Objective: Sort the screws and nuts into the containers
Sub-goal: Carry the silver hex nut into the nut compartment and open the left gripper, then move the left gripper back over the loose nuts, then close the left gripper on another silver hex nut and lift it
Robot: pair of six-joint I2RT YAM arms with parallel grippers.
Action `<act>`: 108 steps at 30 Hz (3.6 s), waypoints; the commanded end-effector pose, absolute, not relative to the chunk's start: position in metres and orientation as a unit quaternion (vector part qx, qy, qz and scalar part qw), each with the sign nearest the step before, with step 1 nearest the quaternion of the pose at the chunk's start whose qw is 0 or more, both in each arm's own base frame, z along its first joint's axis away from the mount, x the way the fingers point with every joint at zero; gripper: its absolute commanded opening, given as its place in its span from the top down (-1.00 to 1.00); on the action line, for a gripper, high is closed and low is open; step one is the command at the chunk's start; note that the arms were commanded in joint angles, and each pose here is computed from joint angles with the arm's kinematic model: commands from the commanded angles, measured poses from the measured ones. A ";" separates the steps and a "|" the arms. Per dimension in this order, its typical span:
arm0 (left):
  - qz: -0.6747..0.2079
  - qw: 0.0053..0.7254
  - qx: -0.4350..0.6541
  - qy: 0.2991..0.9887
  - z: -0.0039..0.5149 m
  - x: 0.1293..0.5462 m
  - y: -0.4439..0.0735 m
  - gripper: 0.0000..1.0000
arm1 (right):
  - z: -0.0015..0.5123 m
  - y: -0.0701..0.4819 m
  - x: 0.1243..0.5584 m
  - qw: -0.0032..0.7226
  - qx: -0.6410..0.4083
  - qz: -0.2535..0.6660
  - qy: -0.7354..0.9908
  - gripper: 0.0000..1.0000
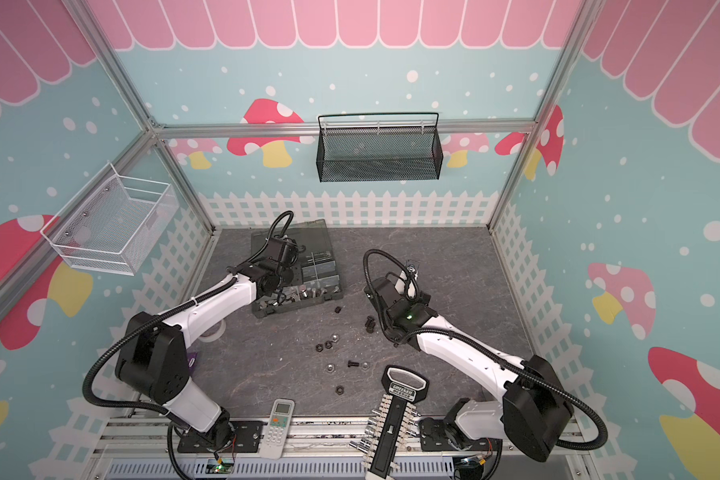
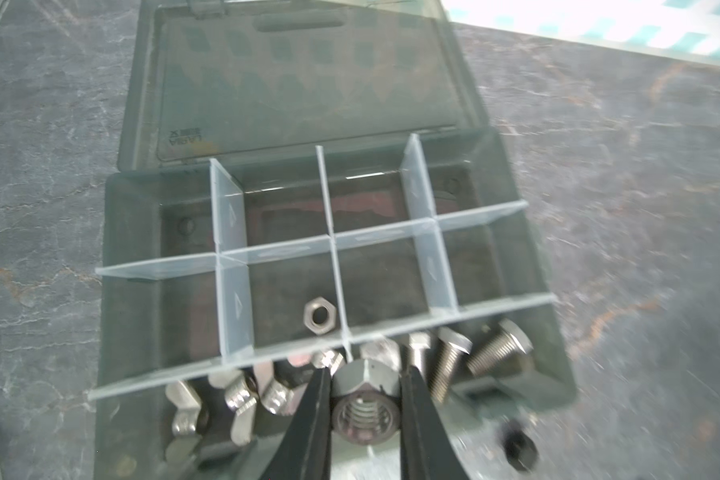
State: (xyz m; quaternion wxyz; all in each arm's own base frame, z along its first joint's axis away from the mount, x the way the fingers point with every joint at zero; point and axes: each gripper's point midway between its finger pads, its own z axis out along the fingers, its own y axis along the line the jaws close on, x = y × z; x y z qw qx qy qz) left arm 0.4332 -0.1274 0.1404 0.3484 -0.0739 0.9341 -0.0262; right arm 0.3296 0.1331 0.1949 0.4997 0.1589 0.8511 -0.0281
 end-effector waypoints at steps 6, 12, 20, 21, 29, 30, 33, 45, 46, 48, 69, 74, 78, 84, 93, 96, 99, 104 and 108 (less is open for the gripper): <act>-0.017 0.329 -0.099 0.939 0.112 0.467 -0.103 0.78 | 0.198 0.123 0.326 0.503 0.175 -0.035 0.845 -0.96; -0.012 0.306 -0.106 0.946 0.091 0.467 -0.094 0.72 | 0.197 0.124 0.327 0.502 0.175 -0.034 0.846 -0.95; -0.006 0.294 -0.107 0.950 0.078 0.466 -0.088 0.45 | 0.194 0.128 0.329 0.497 0.171 -0.035 0.850 -0.96; -0.007 0.295 -0.107 0.950 0.079 0.466 -0.089 0.43 | 0.193 0.128 0.329 0.497 0.170 -0.035 0.850 -0.96; -0.010 0.306 -0.106 0.946 0.092 0.459 -0.087 0.25 | 0.194 0.128 0.329 0.498 0.171 -0.036 0.849 -0.96; -0.010 0.308 -0.106 0.945 0.095 0.458 -0.086 0.21 | 0.195 0.128 0.329 0.499 0.171 -0.036 0.849 -0.96; -0.013 0.315 -0.105 0.943 0.104 0.454 -0.085 0.17 | 0.195 0.128 0.330 0.498 0.171 -0.036 0.849 -0.96; -0.088 0.328 -0.058 0.939 0.134 0.398 -0.130 0.05 | 0.195 0.130 0.332 0.498 0.170 -0.037 0.849 -0.96; -0.096 0.326 -0.048 0.939 0.132 0.390 -0.138 0.03 | 0.195 0.130 0.332 0.498 0.170 -0.037 0.850 -0.96; -0.117 0.323 -0.016 0.939 0.131 0.370 -0.163 -0.02 | 0.194 0.132 0.333 0.496 0.168 -0.037 0.851 -0.96; -0.149 0.186 0.158 0.958 0.053 0.284 -0.270 -0.36 | 0.202 0.109 0.320 0.512 0.198 -0.036 0.835 -0.96; -0.110 0.168 0.191 0.961 0.040 0.279 -0.272 -0.25 | 0.207 0.097 0.312 0.521 0.215 -0.034 0.825 -0.96; -0.076 0.152 0.204 0.964 0.031 0.276 -0.271 -0.13 | 0.210 0.091 0.309 0.527 0.223 -0.032 0.820 -0.96; -0.042 0.142 0.210 0.966 0.026 0.275 -0.266 -0.05 | 0.207 0.088 0.307 0.526 0.227 -0.031 0.819 -0.96; 0.000 0.133 0.224 0.965 0.015 0.278 -0.259 0.07 | 0.205 0.090 0.308 0.523 0.227 -0.031 0.821 -0.95; 0.005 0.130 0.225 0.966 0.013 0.279 -0.258 0.11 | 0.205 0.090 0.308 0.522 0.228 -0.030 0.821 -0.96; 0.005 0.127 0.224 0.966 0.012 0.278 -0.257 0.15 | 0.204 0.090 0.308 0.522 0.227 -0.030 0.822 -0.96; 0.000 0.114 0.225 0.968 0.009 0.270 -0.255 0.30 | 0.204 0.089 0.308 0.523 0.227 -0.033 0.821 -0.96; 0.007 0.101 0.224 0.969 0.006 0.263 -0.249 0.40 | 0.204 0.089 0.308 0.522 0.230 -0.030 0.821 -0.96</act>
